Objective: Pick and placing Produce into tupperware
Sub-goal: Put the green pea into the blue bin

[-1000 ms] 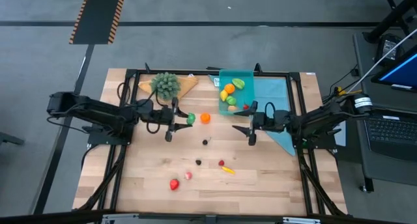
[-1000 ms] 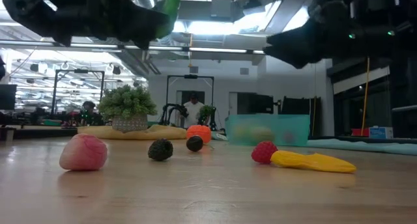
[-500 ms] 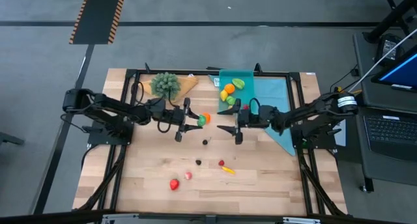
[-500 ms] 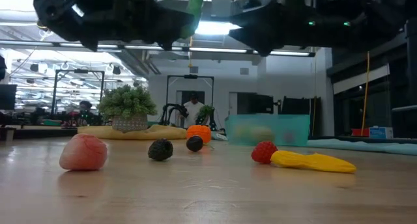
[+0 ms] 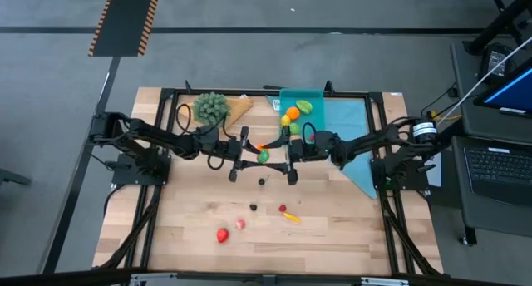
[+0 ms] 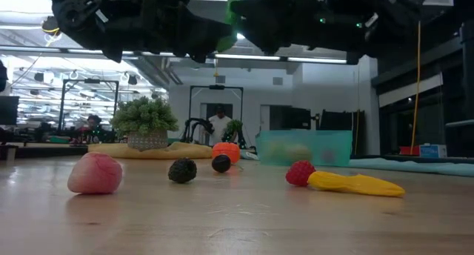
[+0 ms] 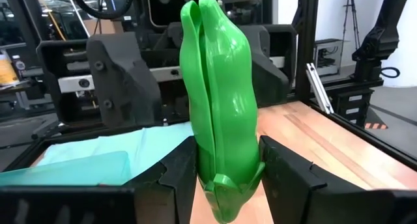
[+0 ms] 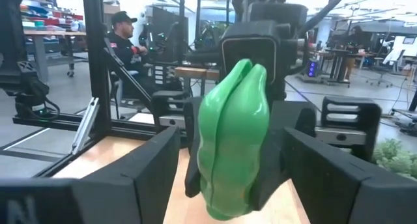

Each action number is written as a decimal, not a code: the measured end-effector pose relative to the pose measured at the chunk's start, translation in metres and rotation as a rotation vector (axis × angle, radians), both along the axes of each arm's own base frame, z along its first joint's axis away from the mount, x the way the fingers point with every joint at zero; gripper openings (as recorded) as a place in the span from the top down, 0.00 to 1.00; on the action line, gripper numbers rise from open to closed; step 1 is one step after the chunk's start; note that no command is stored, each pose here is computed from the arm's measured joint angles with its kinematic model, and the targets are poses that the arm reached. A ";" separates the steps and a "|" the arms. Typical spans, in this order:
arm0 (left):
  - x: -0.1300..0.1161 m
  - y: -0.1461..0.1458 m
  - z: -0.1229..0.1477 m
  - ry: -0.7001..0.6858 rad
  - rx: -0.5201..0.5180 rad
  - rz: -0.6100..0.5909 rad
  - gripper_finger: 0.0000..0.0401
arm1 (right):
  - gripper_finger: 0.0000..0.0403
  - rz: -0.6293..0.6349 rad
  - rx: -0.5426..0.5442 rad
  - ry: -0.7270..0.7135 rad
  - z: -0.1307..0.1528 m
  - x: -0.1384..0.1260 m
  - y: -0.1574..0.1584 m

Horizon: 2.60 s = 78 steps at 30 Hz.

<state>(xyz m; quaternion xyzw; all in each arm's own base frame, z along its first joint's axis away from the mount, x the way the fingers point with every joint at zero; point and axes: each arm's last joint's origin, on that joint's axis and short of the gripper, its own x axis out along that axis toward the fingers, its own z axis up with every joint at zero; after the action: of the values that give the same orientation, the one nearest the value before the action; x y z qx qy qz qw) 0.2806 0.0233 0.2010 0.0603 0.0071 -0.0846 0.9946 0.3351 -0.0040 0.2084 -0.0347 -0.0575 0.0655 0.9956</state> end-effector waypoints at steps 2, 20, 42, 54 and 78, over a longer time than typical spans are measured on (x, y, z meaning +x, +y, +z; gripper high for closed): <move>0.000 0.000 0.000 0.000 0.000 0.000 0.65 | 0.33 0.000 0.002 0.001 -0.001 0.003 0.000; 0.000 0.000 0.001 -0.013 0.009 -0.001 0.66 | 0.59 0.052 0.000 -0.004 0.001 0.014 0.001; 0.000 0.000 0.001 -0.013 0.008 0.004 0.56 | 0.69 0.052 -0.001 -0.002 0.001 0.014 0.001; -0.001 0.000 0.003 -0.021 0.014 0.003 0.59 | 0.68 0.053 0.020 0.005 0.001 0.013 -0.004; -0.028 0.010 0.025 0.086 0.006 0.056 0.59 | 0.68 0.050 0.092 0.055 -0.003 0.010 -0.042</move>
<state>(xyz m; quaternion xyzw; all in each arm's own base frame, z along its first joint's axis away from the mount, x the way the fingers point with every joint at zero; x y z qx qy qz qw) 0.2530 0.0329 0.2260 0.0595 0.0519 -0.0594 0.9951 0.3448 -0.0462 0.2059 0.0143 -0.0339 0.0888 0.9954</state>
